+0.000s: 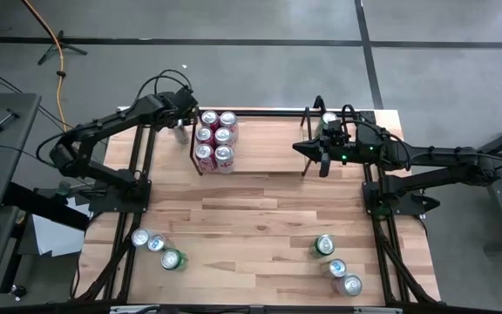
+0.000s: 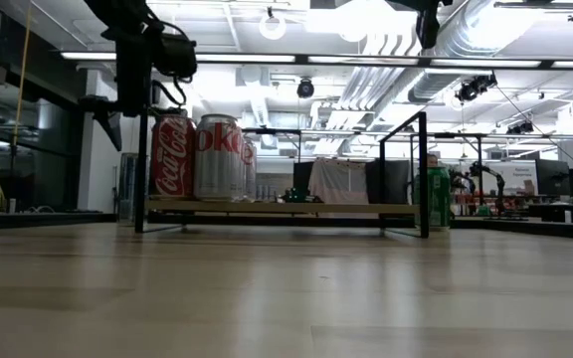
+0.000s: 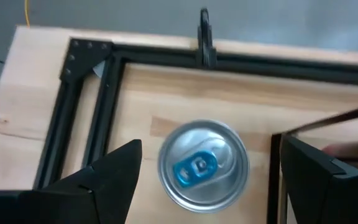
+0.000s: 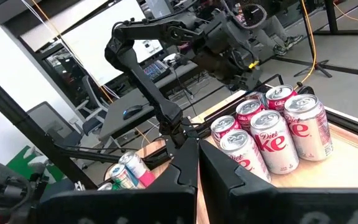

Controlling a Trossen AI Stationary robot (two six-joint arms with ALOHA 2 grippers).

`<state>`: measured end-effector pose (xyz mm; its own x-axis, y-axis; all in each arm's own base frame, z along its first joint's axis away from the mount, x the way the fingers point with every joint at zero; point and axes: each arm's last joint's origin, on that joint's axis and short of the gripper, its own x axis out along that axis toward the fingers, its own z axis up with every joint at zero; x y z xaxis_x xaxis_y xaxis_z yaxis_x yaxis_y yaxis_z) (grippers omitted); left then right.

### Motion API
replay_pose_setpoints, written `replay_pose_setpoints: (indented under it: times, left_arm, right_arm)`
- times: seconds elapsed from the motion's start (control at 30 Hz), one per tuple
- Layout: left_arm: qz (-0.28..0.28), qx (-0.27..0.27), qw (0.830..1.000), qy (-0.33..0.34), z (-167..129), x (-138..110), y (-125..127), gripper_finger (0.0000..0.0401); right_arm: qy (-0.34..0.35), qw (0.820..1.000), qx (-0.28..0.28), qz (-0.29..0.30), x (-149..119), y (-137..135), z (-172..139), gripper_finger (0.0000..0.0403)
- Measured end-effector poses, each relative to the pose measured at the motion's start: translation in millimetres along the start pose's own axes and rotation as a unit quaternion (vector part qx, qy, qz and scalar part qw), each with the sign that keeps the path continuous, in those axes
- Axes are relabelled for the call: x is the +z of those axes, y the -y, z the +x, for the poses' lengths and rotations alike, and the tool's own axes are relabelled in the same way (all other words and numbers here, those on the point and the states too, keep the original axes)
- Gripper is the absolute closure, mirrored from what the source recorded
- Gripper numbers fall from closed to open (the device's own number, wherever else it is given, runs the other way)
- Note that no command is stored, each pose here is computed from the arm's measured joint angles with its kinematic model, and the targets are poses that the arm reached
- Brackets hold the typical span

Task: Place canned beverage on shelf
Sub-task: Put the top blue soda can on the shelf

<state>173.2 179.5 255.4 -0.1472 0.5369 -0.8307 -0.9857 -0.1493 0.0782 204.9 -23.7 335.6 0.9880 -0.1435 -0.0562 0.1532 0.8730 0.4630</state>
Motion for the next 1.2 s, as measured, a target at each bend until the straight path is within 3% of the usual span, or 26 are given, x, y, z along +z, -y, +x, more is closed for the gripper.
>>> replay_pose_setpoints:
  times: [0.4,0.73,1.2]
  left_arm:
    - [-0.022,0.02,1.0,-0.003,7.0,-1.9,2.3,0.0121]
    - [-0.026,0.018,0.999,-0.026,7.1,-4.0,0.7,0.0217]
    - [-0.009,0.022,1.0,-0.019,1.3,-5.6,-4.0,0.0342]
  right_arm:
    - [0.001,1.0,-0.001,-0.011,0.1,0.0,0.0,0.0402]
    - [0.021,0.999,-0.04,-0.011,1.3,2.3,-0.1,0.0402]
    - [0.022,0.999,-0.04,-0.007,1.4,2.3,-0.1,0.0402]
